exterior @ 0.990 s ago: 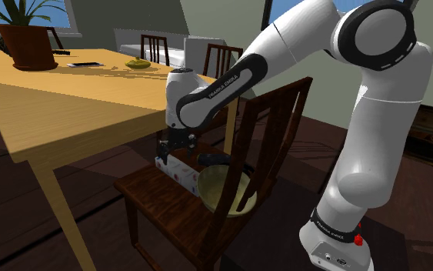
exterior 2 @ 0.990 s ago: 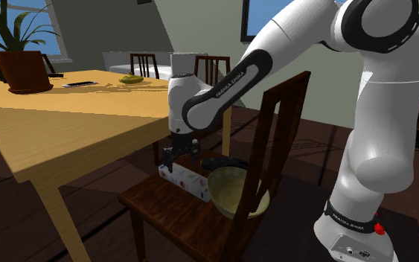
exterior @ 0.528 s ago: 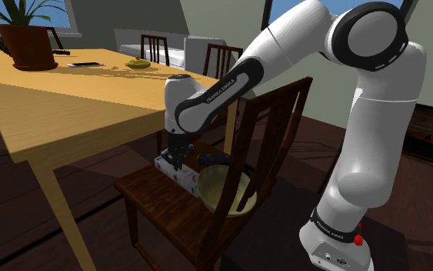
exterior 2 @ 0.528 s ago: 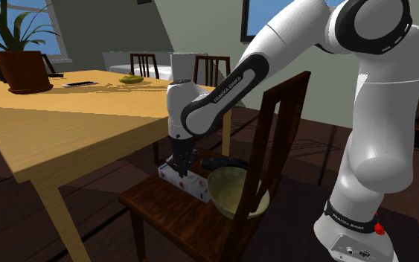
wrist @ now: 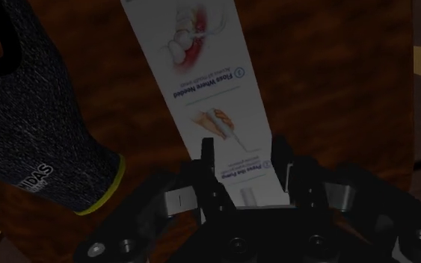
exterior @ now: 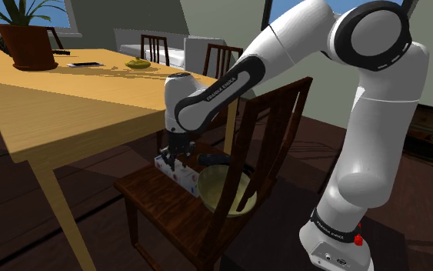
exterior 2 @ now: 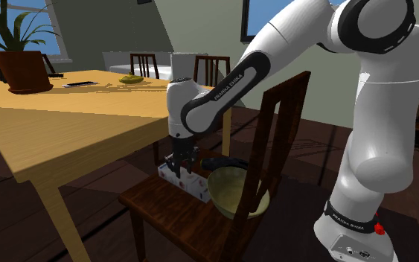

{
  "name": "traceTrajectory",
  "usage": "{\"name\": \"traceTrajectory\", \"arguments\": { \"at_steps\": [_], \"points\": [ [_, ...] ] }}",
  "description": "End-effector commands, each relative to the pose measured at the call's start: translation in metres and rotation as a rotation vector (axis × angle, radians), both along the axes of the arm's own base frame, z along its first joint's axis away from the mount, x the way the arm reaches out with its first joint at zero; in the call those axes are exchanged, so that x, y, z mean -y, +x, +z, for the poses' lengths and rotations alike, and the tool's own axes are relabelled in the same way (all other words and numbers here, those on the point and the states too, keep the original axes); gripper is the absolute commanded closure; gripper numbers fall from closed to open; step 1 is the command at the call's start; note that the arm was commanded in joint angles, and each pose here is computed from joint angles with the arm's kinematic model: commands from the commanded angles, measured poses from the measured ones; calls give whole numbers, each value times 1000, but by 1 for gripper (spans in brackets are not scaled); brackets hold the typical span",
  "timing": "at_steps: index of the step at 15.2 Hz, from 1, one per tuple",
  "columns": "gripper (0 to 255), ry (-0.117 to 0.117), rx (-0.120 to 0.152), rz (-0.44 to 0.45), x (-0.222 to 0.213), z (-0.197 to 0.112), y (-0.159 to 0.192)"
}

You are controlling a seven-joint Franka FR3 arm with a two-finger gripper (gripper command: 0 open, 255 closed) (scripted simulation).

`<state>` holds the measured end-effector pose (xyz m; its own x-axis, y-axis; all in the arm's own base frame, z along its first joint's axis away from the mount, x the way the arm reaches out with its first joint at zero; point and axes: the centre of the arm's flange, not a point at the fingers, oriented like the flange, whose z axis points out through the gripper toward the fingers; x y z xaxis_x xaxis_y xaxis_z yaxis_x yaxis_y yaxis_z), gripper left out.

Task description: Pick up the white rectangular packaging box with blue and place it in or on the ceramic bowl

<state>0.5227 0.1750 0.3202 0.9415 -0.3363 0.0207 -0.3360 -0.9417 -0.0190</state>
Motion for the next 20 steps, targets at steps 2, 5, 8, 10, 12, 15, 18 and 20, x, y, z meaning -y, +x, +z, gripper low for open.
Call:
{"name": "traceTrajectory", "arguments": {
  "at_steps": [2,5,8,10,12,15,18,20],
  "points": [
    [0,-11,-23,37,4,6,-19],
    [0,-11,-23,37,4,-10,-19],
    [0,-11,-23,37,4,-26,-19],
    [0,-11,-23,37,4,-34,-19],
    [0,-11,-23,37,4,-34,-19],
    [0,-11,-23,37,4,-34,-19],
    [255,-12,-23,37,4,-34,-19],
    [255,-12,-23,37,4,-34,-19]
  ]
}}
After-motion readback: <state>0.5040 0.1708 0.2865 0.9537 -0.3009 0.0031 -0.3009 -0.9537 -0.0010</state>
